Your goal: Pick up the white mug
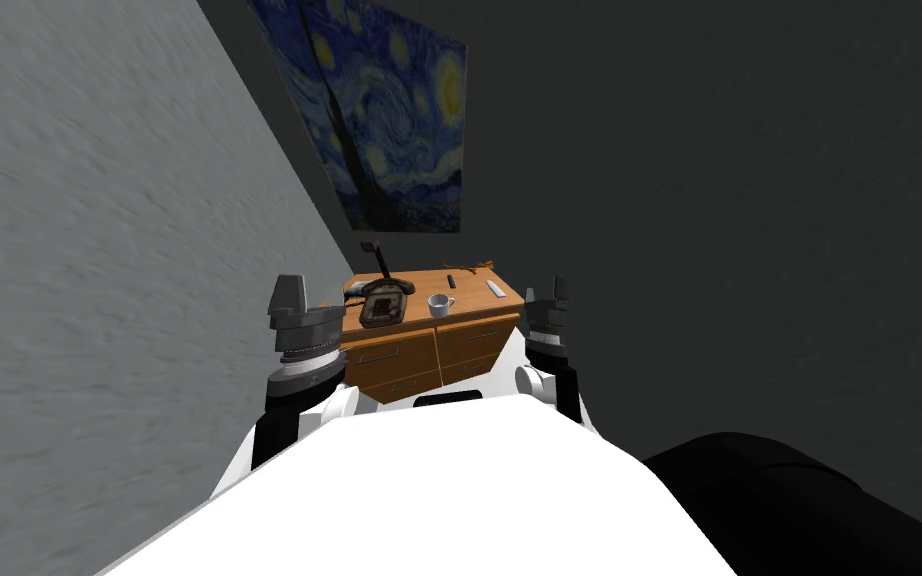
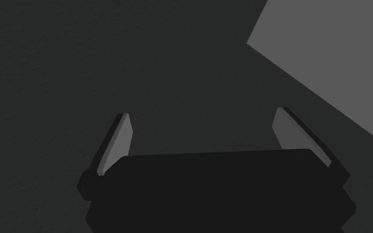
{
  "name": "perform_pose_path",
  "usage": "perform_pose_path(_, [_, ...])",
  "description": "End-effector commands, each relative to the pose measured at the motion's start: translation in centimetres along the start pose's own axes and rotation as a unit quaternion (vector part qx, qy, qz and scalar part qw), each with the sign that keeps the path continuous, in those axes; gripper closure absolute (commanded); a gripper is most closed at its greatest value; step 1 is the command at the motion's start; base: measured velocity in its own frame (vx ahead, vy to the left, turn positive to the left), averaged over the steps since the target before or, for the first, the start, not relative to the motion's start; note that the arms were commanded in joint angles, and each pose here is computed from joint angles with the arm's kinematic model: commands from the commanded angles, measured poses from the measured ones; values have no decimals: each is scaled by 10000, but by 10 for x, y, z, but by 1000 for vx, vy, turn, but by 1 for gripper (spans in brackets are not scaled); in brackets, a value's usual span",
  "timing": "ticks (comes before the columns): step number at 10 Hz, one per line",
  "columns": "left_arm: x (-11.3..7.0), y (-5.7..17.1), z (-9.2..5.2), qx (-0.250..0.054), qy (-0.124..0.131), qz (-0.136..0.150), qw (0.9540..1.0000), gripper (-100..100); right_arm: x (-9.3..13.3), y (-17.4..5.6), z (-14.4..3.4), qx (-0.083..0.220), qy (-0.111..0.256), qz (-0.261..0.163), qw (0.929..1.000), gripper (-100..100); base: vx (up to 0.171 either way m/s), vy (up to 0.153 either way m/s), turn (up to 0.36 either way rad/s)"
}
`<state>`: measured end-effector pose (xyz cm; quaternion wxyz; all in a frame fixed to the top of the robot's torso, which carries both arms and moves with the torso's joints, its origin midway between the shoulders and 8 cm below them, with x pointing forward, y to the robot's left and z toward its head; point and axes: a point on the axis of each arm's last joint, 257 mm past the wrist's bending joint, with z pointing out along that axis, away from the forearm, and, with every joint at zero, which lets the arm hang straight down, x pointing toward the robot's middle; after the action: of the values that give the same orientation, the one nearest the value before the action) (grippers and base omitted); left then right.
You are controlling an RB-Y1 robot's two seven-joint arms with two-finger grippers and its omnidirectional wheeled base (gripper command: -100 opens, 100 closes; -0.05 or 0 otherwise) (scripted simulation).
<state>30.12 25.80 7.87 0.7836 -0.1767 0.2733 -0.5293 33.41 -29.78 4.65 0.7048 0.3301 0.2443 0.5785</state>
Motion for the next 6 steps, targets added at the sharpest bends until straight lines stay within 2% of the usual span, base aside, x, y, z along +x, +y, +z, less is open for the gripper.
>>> perform_pose_path(1, [2, 2, 1, -18, 101, -17, 9999, -100, 0, 0, 0, 0, 0, 0, 10000, 0, -5, -3, -56])
perform_pose_path(6, [5, 15, 6, -181, 482, -136, 9986, -100, 0, 0, 0, 0, 0, 0, 10000, 0, -20, -1, -94])
